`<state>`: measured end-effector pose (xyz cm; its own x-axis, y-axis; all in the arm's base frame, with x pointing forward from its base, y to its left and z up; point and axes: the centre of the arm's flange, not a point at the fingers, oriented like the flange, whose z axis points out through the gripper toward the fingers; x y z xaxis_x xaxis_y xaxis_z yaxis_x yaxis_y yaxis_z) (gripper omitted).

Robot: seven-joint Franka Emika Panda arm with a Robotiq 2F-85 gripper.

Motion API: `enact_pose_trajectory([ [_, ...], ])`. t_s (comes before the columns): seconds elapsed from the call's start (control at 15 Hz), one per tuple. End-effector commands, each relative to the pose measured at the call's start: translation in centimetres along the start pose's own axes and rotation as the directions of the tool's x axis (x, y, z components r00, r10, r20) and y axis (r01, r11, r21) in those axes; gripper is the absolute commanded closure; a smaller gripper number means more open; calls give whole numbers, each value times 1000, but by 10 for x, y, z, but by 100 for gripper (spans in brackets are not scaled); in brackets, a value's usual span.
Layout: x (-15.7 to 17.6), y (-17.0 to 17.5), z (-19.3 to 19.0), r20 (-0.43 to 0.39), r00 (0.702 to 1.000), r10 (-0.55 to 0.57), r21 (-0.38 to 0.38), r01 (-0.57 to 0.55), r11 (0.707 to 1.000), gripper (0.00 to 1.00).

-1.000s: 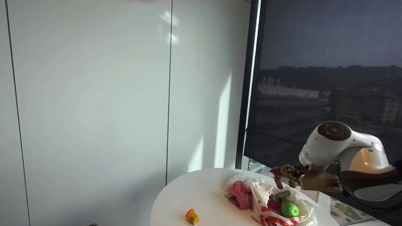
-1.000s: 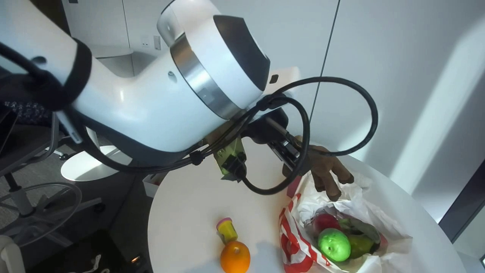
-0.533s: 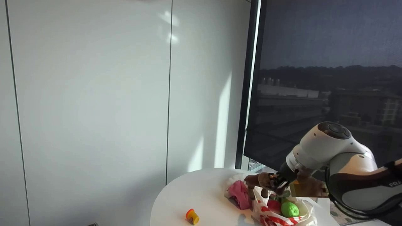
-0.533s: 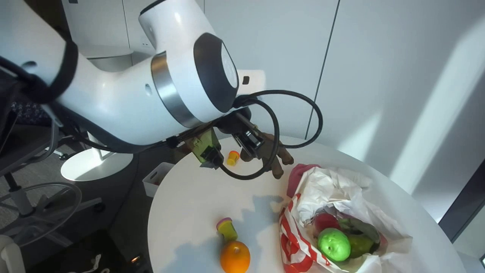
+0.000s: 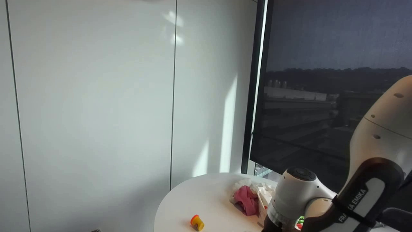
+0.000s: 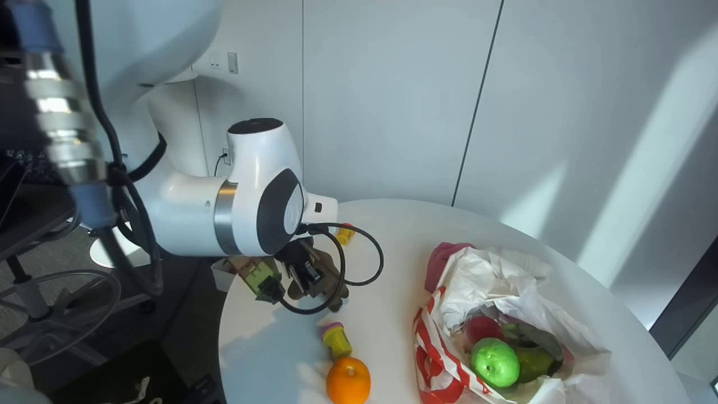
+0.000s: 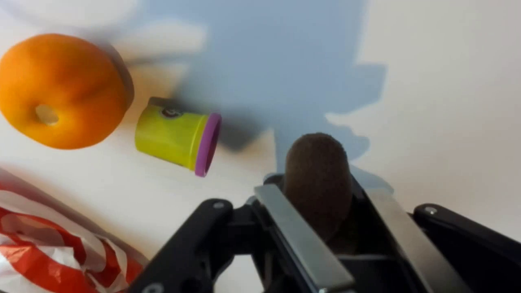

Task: Empty the plastic bag

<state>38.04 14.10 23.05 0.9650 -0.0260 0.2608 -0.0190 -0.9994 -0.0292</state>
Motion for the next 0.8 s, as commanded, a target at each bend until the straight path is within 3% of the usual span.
enact_pose_trajectory([
  [0.0,30,-7,30,134,988,-73,24,71,997,39],
  [0.13,27,-8,12,149,985,-91,11,90,996,23],
  [0.33,61,19,-10,89,995,-49,-28,52,998,1],
  [0.53,108,77,-11,21,997,68,-115,-65,991,0],
  [0.73,138,145,-2,-11,976,217,-190,-215,958,0],
])
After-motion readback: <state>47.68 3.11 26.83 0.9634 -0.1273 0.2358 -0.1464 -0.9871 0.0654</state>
